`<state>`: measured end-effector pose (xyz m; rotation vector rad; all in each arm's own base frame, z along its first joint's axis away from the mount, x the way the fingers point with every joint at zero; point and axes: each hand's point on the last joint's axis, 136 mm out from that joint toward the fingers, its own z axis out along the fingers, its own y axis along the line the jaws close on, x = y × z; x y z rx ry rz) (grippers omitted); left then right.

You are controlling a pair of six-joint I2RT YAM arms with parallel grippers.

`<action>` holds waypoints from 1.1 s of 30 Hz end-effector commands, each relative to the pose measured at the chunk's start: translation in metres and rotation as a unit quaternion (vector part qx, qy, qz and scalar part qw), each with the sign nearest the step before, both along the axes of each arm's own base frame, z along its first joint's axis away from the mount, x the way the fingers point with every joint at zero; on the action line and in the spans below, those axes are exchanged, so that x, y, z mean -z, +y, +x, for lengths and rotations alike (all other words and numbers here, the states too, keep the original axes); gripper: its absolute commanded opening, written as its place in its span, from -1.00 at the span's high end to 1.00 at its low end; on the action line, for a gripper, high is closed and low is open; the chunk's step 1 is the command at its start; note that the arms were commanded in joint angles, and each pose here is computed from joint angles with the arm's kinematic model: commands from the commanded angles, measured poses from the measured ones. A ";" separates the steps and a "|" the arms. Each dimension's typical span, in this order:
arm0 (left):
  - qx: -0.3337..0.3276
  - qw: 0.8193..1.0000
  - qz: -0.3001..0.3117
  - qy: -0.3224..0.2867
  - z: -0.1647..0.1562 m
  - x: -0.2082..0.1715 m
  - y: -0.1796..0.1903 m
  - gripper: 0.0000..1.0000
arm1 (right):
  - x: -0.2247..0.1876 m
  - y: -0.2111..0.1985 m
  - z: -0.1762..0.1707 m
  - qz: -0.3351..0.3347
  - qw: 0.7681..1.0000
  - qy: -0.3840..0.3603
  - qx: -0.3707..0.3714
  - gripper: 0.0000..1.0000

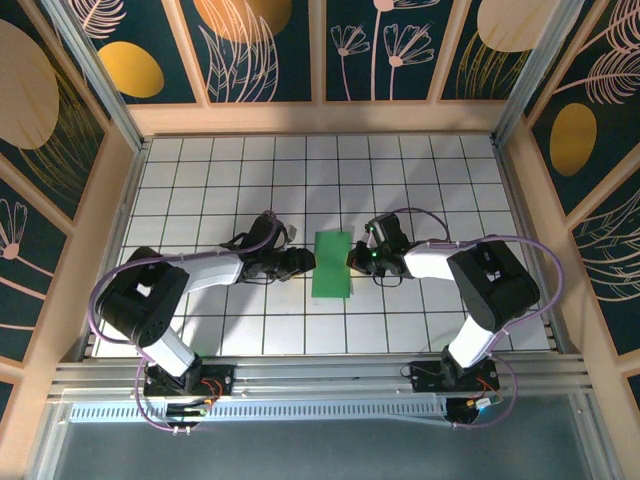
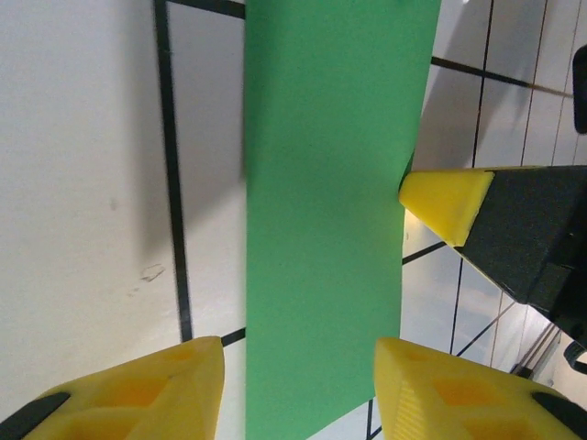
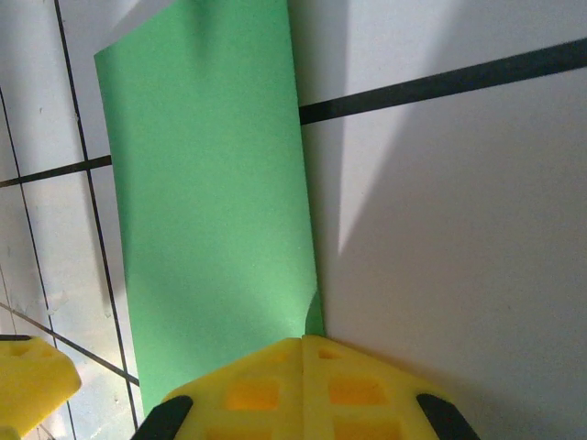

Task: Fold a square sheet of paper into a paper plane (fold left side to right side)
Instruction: Third fold the triangle at the center of the table.

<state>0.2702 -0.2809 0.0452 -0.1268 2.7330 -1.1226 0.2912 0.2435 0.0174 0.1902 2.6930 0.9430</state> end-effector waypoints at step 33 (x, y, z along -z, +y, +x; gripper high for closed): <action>0.057 0.997 0.042 0.017 -0.001 0.030 -0.023 0.30 | 0.020 -0.010 -0.015 -0.034 0.999 0.022 -0.010 1.00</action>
